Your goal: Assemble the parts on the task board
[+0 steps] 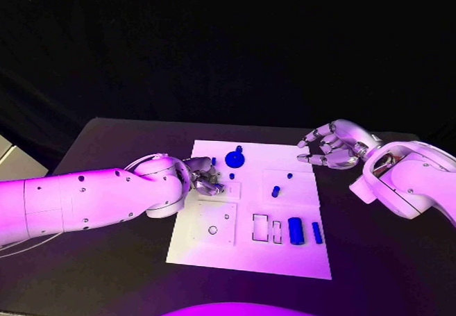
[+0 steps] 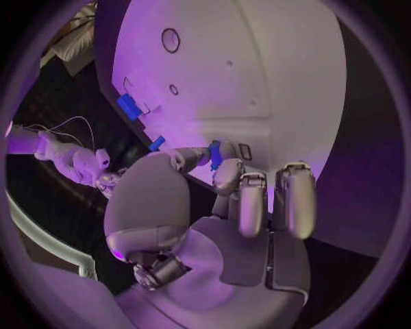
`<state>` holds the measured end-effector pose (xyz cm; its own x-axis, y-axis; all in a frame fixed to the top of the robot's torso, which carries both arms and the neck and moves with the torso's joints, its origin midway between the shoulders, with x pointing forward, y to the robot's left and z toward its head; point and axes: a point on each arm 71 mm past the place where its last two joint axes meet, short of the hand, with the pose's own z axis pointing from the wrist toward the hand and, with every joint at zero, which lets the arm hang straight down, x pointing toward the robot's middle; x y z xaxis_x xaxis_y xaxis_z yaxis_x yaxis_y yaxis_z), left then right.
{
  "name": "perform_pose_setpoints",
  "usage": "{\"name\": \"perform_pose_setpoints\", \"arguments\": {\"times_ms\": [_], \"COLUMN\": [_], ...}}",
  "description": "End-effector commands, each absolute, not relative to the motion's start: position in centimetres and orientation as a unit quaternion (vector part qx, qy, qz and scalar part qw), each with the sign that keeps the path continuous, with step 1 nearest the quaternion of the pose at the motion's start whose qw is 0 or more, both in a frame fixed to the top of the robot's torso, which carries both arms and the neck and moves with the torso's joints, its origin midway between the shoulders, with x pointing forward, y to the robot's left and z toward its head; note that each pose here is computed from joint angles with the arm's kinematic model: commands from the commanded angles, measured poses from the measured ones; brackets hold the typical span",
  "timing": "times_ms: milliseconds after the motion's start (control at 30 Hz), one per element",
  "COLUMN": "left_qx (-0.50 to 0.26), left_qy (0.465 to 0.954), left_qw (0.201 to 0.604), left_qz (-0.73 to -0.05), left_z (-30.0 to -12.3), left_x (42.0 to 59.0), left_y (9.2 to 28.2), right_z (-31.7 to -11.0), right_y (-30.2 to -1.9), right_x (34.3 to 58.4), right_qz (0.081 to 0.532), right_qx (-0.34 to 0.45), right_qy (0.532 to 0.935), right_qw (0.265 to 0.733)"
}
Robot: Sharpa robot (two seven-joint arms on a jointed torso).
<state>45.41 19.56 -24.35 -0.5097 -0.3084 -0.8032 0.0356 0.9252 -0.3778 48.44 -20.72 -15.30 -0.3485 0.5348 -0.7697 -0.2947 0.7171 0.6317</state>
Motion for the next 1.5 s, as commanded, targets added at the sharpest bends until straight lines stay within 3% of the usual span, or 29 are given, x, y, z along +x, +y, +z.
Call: {"name": "perform_pose_setpoints", "arguments": {"times_ms": [33,767,1200,1500], "left_qx": [-0.084,-0.096,-0.110,-0.113], "left_qy": [0.866,0.889,0.895,0.905], "left_qw": [0.459,0.409,0.398,0.373], "left_qz": [-0.178,-0.181,-0.171,-0.172], "left_z": [-25.0,-24.3,-23.9,-22.2], "left_x": [45.0,45.3,46.6,48.0], "left_y": [19.5,19.3,19.6,19.6], "right_z": [-15.4,-15.6,-15.7,-15.7], "right_y": [-20.6,-20.4,-20.3,-20.2], "right_x": [48.4,48.4,48.4,48.5], "right_qz": [0.367,0.367,0.367,0.367], "right_qx": [0.074,0.073,0.073,0.072], "right_qy": [0.738,0.741,0.741,0.743], "right_qw": [0.561,0.558,0.557,0.555]}}
